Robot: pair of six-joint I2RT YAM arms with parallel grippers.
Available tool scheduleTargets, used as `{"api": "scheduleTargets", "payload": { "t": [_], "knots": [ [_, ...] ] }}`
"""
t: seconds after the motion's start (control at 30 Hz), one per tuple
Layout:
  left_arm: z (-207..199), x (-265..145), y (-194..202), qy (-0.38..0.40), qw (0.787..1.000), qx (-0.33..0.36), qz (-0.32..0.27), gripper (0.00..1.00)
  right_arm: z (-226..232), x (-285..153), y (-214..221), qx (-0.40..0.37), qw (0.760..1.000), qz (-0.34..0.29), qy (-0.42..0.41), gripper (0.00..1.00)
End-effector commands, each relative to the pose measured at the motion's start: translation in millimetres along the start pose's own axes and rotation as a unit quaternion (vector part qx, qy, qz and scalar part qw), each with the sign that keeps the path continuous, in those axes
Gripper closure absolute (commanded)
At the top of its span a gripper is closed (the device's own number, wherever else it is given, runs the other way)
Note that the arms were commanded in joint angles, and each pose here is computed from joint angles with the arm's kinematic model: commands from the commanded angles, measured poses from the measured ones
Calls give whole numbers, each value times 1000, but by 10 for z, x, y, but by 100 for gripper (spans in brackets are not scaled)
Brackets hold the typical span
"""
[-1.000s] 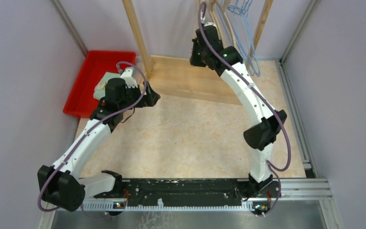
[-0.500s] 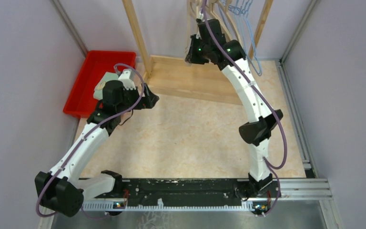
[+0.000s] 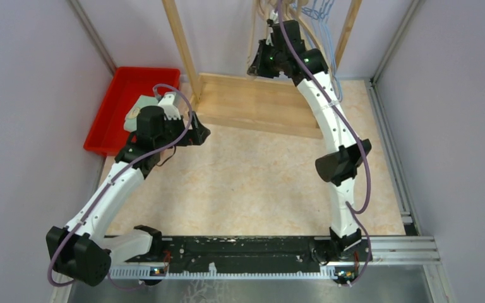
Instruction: Organize the hangers
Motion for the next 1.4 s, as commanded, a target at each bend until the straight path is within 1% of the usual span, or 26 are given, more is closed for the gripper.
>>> {"api": "scheduleTargets", "payload": {
  "t": [0.0,0.33,0.4,0.47,0.53,0.63,0.73,0.87,0.9,0.97,1.1,1.37],
  "knots": [
    [-41,5,-110,4,1000,14,-11,0,105,-32,-252,2,997,-56,-45,100],
    [-19,63,-103,0,1000,23,-2,0,-3,16,-341,24,995,-66,-77,100],
    [-9,71,-102,-3,1000,24,-2,0,-2,22,-346,23,994,-67,-79,92],
    [6,87,-93,-6,1000,23,0,0,-1,15,-352,22,994,-69,-78,87],
    [10,101,-82,-5,1000,22,1,0,-14,-1,-348,21,995,-68,-71,76],
    [15,113,-77,-3,1000,20,1,0,-36,-28,-329,19,996,-64,-63,70],
    [13,122,-74,-1,1000,20,2,0,-59,-71,-306,13,997,-59,-50,59],
    [18,129,-64,-1,1000,20,3,0,-82,-182,-309,8,998,-63,-30,34],
    [21,127,-57,-1,1000,20,4,0,-69,-256,-327,6,997,-68,-29,30],
    [29,125,-54,-2,1000,20,3,0,-74,-341,-318,6,997,-69,-19,25],
    [37,122,-38,-1,1000,20,4,0,-112,-480,-255,4,998,-68,6,19],
    [54,112,-5,-1,1000,16,3,0,-151,-751,-102,-11,998,-54,40,15]
  ]
}}
Point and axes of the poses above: each gripper's point midway between its finger pads, its own x axis out along the fingers, its own z axis along the line the jaws close on, y = z × x, the point moved 7 cm from there along -x, back along the fingers, and after that the axes turned 13 degrees about -x, right-handed, at the moved point
